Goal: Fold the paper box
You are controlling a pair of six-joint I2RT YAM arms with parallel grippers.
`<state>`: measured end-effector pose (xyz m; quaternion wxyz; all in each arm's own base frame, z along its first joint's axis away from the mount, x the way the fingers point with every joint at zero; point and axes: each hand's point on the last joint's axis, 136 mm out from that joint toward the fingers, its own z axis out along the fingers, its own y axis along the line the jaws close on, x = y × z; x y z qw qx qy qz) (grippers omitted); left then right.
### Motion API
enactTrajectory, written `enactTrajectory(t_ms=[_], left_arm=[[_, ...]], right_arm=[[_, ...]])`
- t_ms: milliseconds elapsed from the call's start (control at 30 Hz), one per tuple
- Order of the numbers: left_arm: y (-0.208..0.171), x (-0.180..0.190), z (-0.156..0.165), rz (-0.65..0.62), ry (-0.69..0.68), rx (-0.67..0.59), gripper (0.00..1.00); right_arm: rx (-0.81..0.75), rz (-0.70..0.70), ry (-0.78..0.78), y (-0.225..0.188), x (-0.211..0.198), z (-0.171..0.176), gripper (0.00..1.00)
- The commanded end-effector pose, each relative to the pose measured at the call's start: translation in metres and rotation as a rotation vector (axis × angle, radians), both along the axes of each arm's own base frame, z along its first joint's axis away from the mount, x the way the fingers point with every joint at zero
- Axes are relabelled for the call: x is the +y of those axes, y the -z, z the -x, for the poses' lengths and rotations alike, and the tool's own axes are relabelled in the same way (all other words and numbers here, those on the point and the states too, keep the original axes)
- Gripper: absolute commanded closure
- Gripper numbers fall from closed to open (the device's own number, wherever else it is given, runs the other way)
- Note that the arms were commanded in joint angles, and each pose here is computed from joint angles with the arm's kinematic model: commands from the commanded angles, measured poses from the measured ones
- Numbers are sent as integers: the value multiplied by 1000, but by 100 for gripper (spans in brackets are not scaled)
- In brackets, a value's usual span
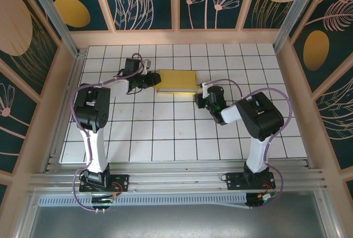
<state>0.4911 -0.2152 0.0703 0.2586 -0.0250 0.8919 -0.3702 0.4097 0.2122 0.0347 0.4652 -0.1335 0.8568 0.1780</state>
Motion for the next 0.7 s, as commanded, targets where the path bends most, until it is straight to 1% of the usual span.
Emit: enactTrajectory(t_ms=[0, 133, 233, 333, 367, 400, 467, 533, 600, 667], left_arm=[[12, 7, -6, -40, -34, 14, 68], [7, 5, -8, -34, -37, 6, 68], [3, 3, -10, -37, -31, -5, 68], [2, 1, -10, -57, -16, -11, 68], [2, 0, -11, -63, -13, -14, 68], [2, 0, -11, -68, -12, -14, 68], [3, 0, -12, -79, -14, -16, 68], [4, 1, -12, -87, -18, -15, 68], [5, 0, -12, -88, -16, -16, 68], [5, 0, -13, -88, -16, -16, 68]], right_arm=[[-29, -26, -21, -20, 1, 8, 74], [-16, -86, -41, -26, -1, 23, 67], [-18, -172, -53, -42, -5, 33, 64], [-51, -306, -91, -76, -9, 45, 63], [-58, -362, -102, -89, -12, 47, 60], [-60, -414, -95, -102, -17, 45, 58], [-31, -499, -102, -120, -19, 36, 59], [74, -576, -139, -130, -14, 21, 61], [166, -622, -156, -137, -6, 0, 61], [270, -606, -130, -130, 1, -22, 61]])
